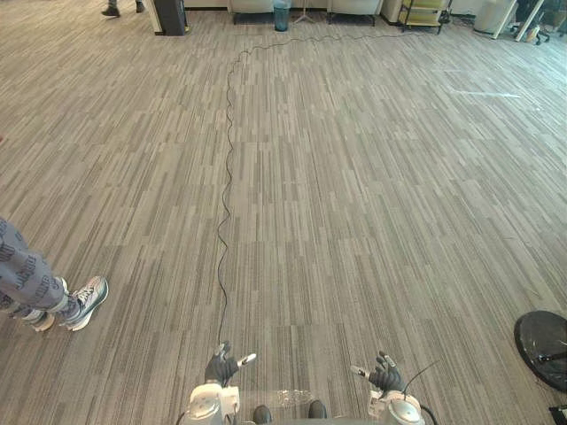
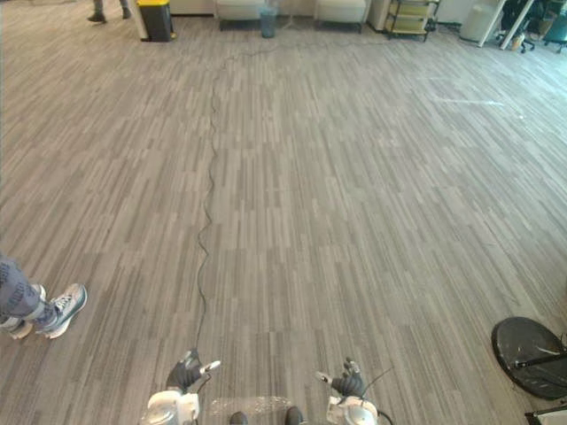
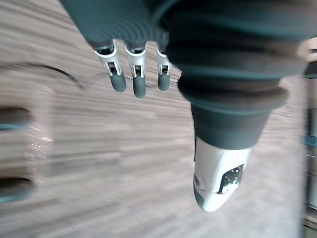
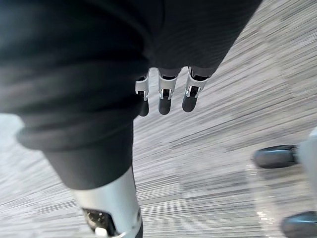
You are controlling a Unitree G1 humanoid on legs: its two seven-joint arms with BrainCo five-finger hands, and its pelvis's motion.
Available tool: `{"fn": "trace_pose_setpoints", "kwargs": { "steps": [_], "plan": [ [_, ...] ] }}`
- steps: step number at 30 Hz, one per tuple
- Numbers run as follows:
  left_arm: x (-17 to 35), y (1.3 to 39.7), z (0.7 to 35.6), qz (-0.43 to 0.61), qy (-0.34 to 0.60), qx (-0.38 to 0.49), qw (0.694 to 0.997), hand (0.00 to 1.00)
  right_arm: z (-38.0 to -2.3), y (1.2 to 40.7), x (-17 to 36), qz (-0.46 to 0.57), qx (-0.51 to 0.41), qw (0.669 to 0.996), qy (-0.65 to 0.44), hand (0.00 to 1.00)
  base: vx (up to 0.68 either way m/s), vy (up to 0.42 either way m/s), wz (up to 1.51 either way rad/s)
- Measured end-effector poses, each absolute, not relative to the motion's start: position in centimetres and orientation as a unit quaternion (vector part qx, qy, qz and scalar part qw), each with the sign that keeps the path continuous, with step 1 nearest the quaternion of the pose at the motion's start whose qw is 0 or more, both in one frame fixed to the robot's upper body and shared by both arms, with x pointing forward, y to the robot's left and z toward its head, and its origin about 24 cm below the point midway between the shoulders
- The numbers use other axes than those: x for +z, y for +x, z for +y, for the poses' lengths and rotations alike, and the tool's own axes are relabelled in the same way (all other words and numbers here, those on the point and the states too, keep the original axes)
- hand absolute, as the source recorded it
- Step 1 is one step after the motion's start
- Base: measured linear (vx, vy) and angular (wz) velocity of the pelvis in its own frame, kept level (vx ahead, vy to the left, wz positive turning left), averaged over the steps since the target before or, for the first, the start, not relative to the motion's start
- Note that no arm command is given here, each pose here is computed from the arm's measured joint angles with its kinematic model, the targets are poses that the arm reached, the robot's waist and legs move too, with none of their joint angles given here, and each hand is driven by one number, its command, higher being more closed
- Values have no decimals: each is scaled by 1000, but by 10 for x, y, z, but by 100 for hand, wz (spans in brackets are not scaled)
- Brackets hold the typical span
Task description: Pick up cushions and gather them together orderly.
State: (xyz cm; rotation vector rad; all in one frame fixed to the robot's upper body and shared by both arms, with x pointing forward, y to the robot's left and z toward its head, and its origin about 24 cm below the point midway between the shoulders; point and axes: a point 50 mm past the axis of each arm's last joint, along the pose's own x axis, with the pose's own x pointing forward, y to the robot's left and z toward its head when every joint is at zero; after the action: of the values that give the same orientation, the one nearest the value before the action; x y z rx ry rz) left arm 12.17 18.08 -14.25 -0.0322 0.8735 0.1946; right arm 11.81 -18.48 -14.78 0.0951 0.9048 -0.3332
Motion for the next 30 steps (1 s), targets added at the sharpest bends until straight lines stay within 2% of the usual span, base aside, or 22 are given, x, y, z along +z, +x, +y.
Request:
{"fn": "trace_pose_setpoints", "kwargs": {
  "steps": [8,30],
  "plan": [
    [-150,112,185,454,26,81,887,0,-190,104,-155,467,-184,863,55,0,-8,-3,0],
    [-152,118,183,462,31,75,883,0,-193,107,-157,475,-199,854,69,0,-3,-11,0]
  ]
}}
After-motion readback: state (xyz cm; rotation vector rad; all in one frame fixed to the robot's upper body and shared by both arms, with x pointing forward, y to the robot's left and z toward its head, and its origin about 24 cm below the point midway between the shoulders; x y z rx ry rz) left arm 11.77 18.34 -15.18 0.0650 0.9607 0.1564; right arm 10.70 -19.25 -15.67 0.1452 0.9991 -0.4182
